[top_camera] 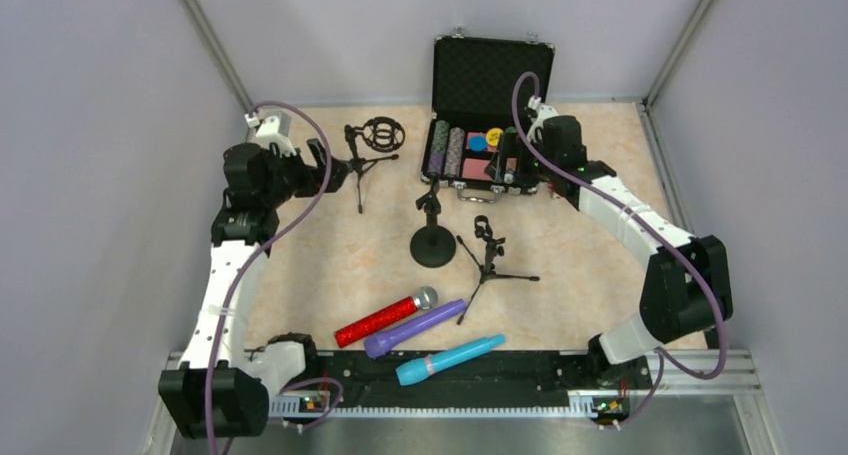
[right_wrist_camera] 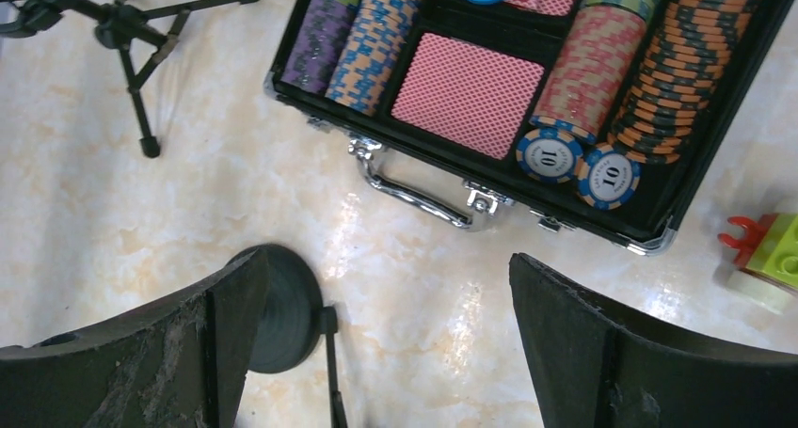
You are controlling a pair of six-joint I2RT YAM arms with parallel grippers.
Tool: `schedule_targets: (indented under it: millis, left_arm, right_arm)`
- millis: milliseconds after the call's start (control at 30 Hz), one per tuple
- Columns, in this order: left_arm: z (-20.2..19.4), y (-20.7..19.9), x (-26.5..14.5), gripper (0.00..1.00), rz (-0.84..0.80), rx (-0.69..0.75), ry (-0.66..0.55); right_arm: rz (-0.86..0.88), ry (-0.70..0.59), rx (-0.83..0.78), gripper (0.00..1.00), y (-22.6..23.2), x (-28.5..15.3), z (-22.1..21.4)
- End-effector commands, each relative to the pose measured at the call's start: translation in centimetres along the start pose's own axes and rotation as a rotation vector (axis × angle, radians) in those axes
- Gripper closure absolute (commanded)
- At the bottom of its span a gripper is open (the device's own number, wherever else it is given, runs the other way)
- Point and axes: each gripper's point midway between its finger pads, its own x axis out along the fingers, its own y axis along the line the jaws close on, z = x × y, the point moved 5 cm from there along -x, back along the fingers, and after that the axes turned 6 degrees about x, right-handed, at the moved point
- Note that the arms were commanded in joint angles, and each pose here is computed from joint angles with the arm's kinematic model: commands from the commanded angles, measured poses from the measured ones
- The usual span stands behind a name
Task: Attach the microphones to the stand
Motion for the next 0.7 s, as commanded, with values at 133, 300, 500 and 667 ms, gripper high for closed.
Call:
schedule_targets:
  millis: [133, 300, 500, 667]
  left_arm:
    - [-1.3, 3.0, 1.1, 0.01, 0.168, -0.021, 0.056]
    - [-0.5, 3.7, 3.6, 0.01, 0.137, -0.036, 0.082]
    - [1.0, 5.3, 6.4, 0.01, 0.161, -0.019, 0.106]
    - [3.2, 5.0, 8.3, 0.01, 0.094, -0.006, 0.08]
  right_arm:
    - [0.13, -0.081, -0.064, 0.04, 2.6, -3.0, 1.8]
    - [0.105, -0.086, -0.064, 0.03, 2.2, -3.2, 1.4]
    - [0.082, -0.079, -0.061, 0.04, 1.7, -3.1, 1.0]
    - [0.057, -0.08, -0.071, 0.04, 1.3, -3.0, 0.9]
